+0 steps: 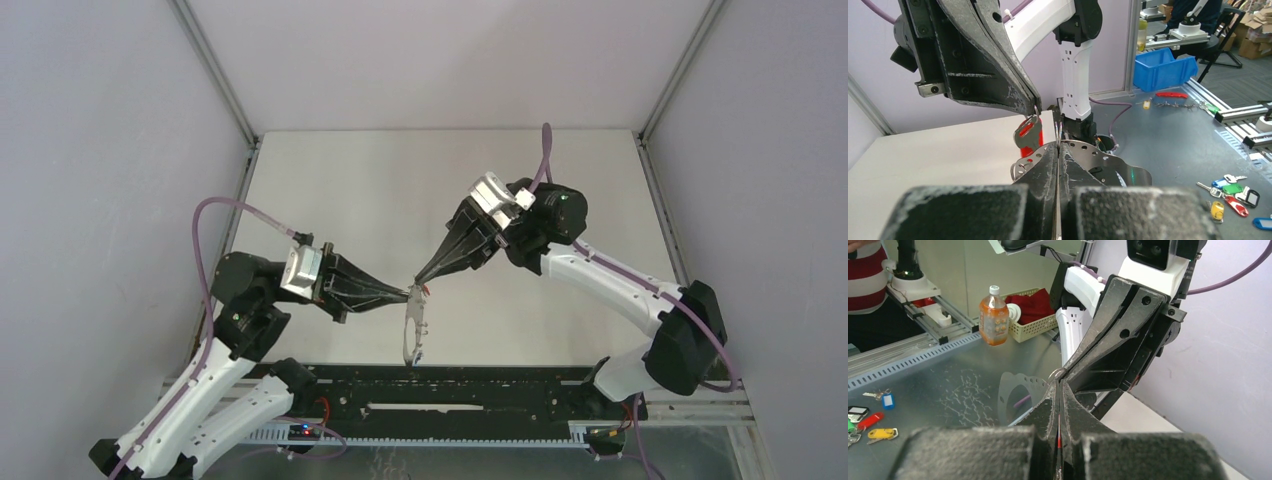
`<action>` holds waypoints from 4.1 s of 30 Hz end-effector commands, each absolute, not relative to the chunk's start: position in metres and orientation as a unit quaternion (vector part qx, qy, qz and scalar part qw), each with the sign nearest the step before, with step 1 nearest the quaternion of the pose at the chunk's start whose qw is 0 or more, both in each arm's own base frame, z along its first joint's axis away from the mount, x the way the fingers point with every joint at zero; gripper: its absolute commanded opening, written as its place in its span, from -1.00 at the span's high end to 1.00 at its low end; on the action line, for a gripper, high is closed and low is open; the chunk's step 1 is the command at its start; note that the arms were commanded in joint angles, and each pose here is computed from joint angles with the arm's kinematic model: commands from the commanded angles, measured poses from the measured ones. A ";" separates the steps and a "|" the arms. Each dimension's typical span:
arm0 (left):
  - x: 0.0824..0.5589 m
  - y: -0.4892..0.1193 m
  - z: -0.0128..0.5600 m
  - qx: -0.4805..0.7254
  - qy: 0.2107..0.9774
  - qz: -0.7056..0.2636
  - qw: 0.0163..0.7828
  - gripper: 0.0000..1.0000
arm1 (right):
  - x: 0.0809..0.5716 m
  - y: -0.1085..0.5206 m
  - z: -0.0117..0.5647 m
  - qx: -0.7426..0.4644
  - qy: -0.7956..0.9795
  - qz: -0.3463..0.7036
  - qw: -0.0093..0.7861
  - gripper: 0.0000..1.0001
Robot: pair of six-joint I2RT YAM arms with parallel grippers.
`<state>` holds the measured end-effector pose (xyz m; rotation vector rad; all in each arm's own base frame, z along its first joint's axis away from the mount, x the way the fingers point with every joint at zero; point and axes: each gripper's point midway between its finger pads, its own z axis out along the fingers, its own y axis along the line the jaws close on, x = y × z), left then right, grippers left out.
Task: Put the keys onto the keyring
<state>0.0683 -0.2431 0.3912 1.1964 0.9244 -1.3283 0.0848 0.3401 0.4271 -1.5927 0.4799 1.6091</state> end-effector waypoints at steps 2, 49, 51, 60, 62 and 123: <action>0.066 -0.240 0.427 0.489 0.365 -0.556 0.565 0.99 | 0.073 0.334 0.434 -0.630 0.165 0.641 0.406 1.00; 0.065 -0.239 0.426 0.490 0.360 -0.553 0.570 0.99 | 0.076 0.339 0.437 -0.627 0.161 0.634 0.423 1.00; 0.066 -0.239 0.426 0.489 0.361 -0.553 0.570 0.99 | 0.075 0.339 0.437 -0.628 0.159 0.634 0.422 1.00; 0.067 -0.240 0.426 0.487 0.362 -0.553 0.570 0.99 | 0.069 0.340 0.439 -0.631 0.152 0.633 0.422 1.00; 0.067 -0.239 0.427 0.486 0.362 -0.553 0.572 0.99 | 0.068 0.340 0.438 -0.632 0.151 0.633 0.420 1.00; 0.060 -0.240 0.415 0.515 0.350 -0.551 0.556 0.99 | 0.076 0.362 0.443 -0.620 0.160 0.642 0.421 1.00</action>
